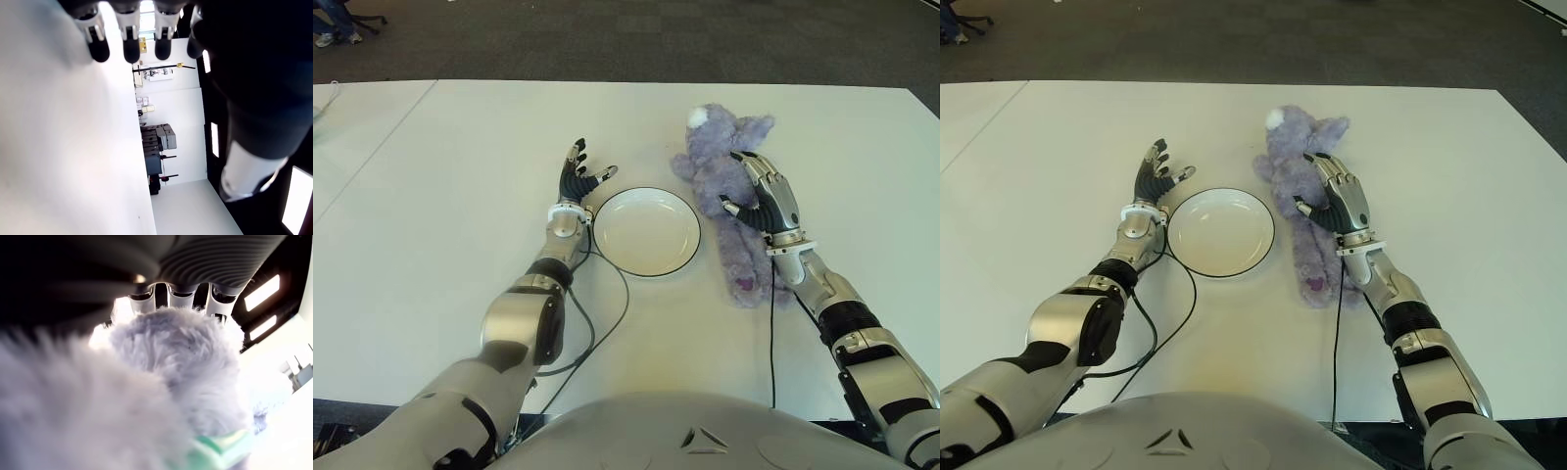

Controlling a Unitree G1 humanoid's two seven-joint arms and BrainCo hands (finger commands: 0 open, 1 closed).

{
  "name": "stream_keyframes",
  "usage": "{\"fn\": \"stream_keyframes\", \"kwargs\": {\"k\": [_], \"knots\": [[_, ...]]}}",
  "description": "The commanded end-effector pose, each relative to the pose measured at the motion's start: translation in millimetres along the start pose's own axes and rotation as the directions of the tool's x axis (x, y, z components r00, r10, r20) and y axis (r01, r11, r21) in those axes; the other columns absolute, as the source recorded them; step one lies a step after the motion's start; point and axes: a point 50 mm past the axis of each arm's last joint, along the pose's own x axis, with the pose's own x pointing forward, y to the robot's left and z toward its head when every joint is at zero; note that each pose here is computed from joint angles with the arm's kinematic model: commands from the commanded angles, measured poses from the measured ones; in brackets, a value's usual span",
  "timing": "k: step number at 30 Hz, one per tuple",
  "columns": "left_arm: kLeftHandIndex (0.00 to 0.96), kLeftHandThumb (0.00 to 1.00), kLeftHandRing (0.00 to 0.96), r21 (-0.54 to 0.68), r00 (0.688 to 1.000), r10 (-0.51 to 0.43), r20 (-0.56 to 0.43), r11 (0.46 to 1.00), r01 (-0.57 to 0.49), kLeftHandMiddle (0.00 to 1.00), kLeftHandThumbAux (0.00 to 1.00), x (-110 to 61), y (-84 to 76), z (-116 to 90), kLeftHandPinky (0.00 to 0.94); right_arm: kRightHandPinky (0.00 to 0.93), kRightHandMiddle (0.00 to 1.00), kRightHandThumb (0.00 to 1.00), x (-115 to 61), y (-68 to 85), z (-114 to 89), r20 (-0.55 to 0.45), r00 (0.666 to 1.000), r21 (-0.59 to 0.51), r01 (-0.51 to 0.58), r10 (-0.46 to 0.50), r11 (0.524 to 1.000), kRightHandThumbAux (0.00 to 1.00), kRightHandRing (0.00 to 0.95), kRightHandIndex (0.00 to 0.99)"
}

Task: Put the doll into the plate.

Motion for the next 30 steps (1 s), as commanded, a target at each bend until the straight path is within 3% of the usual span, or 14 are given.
{"fn": "stream_keyframes", "kwargs": {"k": [1,9,16,21,23,24,25,28,30], "knots": [[0.039,0.000,0.080,-0.042,0.919,-0.048,-0.391,0.999,0.034,0.070,0.804,-59.0,-16.1,-88.3,0.115,0.524,0.381,0.442,-23.7,16.7,-7.0,-0.091,0.987,0.064,-0.127,0.132,0.990,0.675,0.474,0.263],[0.051,0.000,0.083,-0.038,0.925,-0.048,-0.378,0.999,0.037,0.074,0.810,-58.9,-16.9,-87.2,0.118,0.472,0.426,0.359,-22.9,13.8,-8.0,-0.087,0.977,0.120,-0.184,0.195,0.976,0.716,0.461,0.297],[0.035,0.000,0.075,-0.048,0.918,-0.048,-0.394,0.998,0.032,0.063,0.803,-58.1,-16.5,-87.6,0.112,0.416,0.428,0.301,-38.4,42.7,7.9,-0.048,0.936,0.213,-0.332,0.350,0.919,0.754,0.436,0.308],[0.033,0.000,0.077,-0.034,0.925,-0.042,-0.379,0.999,0.031,0.067,0.799,-59.2,-16.0,-87.6,0.113,0.392,0.409,0.301,-44.3,49.6,7.4,-0.050,0.905,0.219,-0.403,0.423,0.888,0.750,0.411,0.309],[0.033,0.000,0.079,-0.031,0.925,-0.042,-0.378,0.999,0.032,0.070,0.796,-59.4,-15.9,-87.8,0.113,0.386,0.403,0.344,-44.4,50.6,6.5,-0.054,0.896,0.215,-0.421,0.441,0.881,0.732,0.405,0.328],[0.033,0.000,0.080,-0.030,0.924,-0.042,-0.379,0.999,0.033,0.072,0.794,-59.5,-15.9,-87.9,0.113,0.425,0.427,0.599,-44.4,51.0,6.2,-0.055,0.892,0.214,-0.427,0.448,0.878,0.725,0.419,0.394],[0.033,0.000,0.081,-0.028,0.924,-0.042,-0.380,0.999,0.033,0.072,0.793,-59.6,-16.0,-88.0,0.113,0.460,0.452,0.664,-44.3,51.7,5.6,-0.058,0.890,0.213,-0.432,0.453,0.876,0.722,0.443,0.412],[0.033,0.000,0.081,-0.024,0.924,-0.040,-0.381,0.999,0.033,0.073,0.792,-59.6,-16.0,-88.1,0.114,0.490,0.474,0.686,-43.8,53.6,3.9,-0.068,0.885,0.209,-0.440,0.461,0.874,0.720,0.464,0.419],[0.034,0.000,0.083,-0.021,0.923,-0.039,-0.382,0.999,0.033,0.074,0.786,-59.8,-16.3,-88.2,0.116,0.638,0.583,0.688,-43.6,54.7,2.6,-0.074,0.882,0.206,-0.443,0.465,0.873,0.715,0.596,0.424]]}}
